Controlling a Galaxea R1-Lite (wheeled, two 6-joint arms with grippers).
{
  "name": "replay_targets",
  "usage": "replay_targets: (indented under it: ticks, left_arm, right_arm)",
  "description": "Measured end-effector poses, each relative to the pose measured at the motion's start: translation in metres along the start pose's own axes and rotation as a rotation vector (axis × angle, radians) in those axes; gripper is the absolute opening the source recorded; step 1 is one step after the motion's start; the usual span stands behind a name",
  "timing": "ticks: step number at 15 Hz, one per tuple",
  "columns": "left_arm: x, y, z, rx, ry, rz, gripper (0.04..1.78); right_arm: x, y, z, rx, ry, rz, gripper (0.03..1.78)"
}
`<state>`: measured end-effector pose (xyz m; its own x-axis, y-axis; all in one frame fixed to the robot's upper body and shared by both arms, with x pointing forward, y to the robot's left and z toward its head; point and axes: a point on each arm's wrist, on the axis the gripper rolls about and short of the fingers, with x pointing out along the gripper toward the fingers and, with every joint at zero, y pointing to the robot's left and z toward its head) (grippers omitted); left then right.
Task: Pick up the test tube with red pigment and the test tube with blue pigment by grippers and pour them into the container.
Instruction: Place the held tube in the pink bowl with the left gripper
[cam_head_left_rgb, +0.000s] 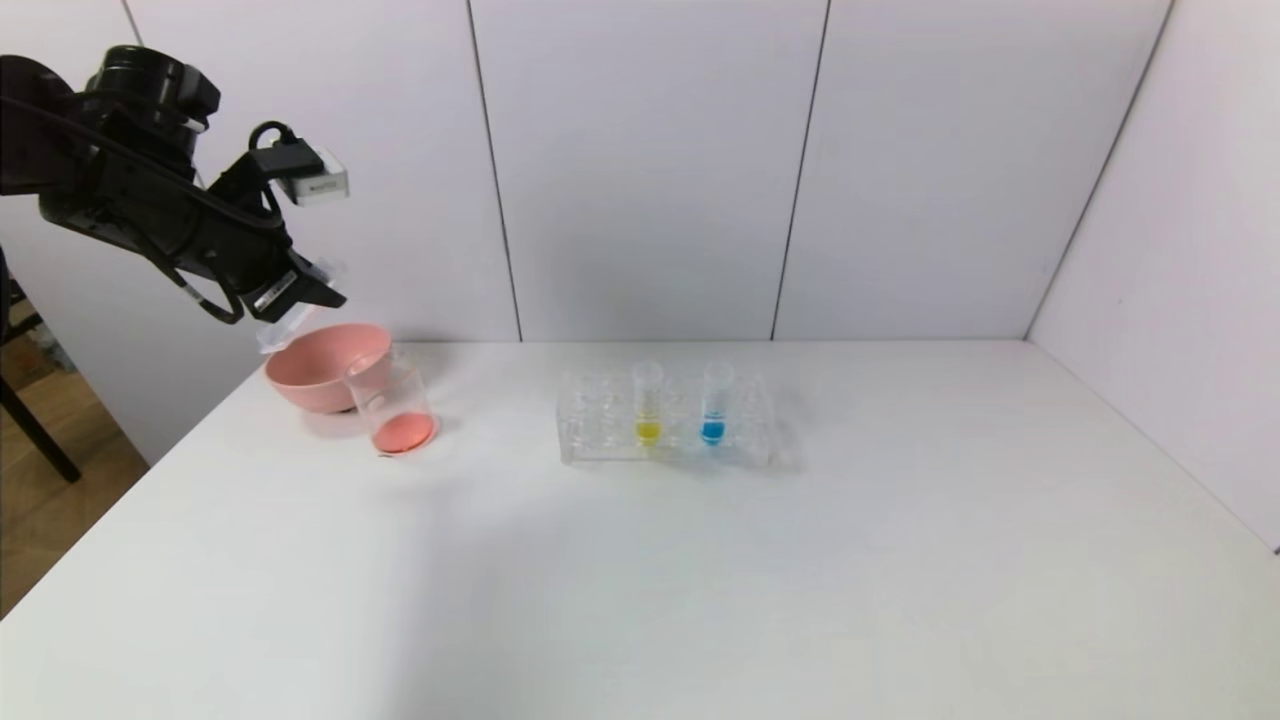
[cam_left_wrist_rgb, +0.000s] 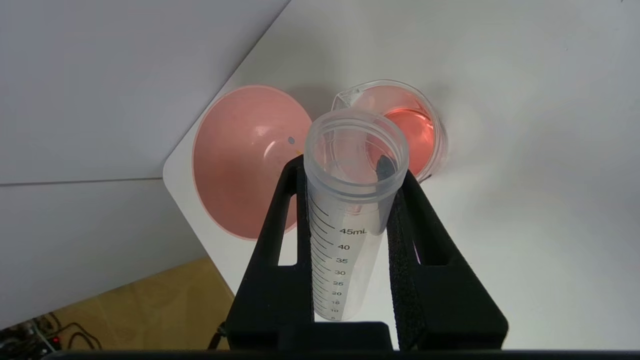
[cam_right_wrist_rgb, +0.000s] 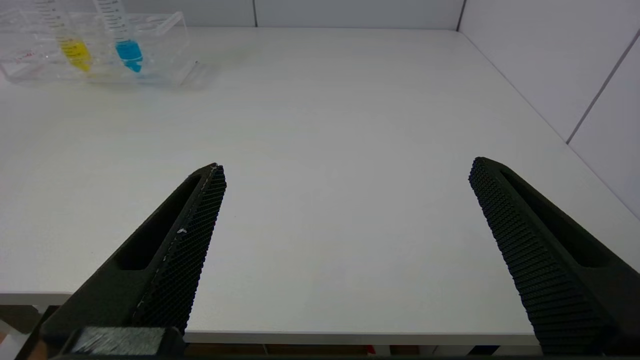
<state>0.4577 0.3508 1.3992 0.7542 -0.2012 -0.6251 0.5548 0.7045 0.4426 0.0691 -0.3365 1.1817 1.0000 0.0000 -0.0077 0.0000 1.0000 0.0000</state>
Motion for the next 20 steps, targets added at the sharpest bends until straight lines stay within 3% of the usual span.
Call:
replay_targets:
  ticks: [2,8,13,20]
  left_arm:
    - [-0.009,0.006,0.001,-0.095,-0.04,0.038,0.44]
    - [-0.022,0.036,0.011,-0.405,-0.278,0.223,0.44]
    - [-0.015,0.043,-0.003,-0.465,-0.266,0.245,0.44]
    - [0.032,0.042,-0.036,-0.55,-0.245,0.236,0.44]
  right_arm:
    - [0.0,0.0,0.0,0.0,0.0,0.0,1.77]
    - [0.0,0.0,0.0,0.0,0.0,0.0,1.77]
    - [0.0,0.0,0.0,0.0,0.0,0.0,1.77]
    - [0.0,0.0,0.0,0.0,0.0,0.0,1.77]
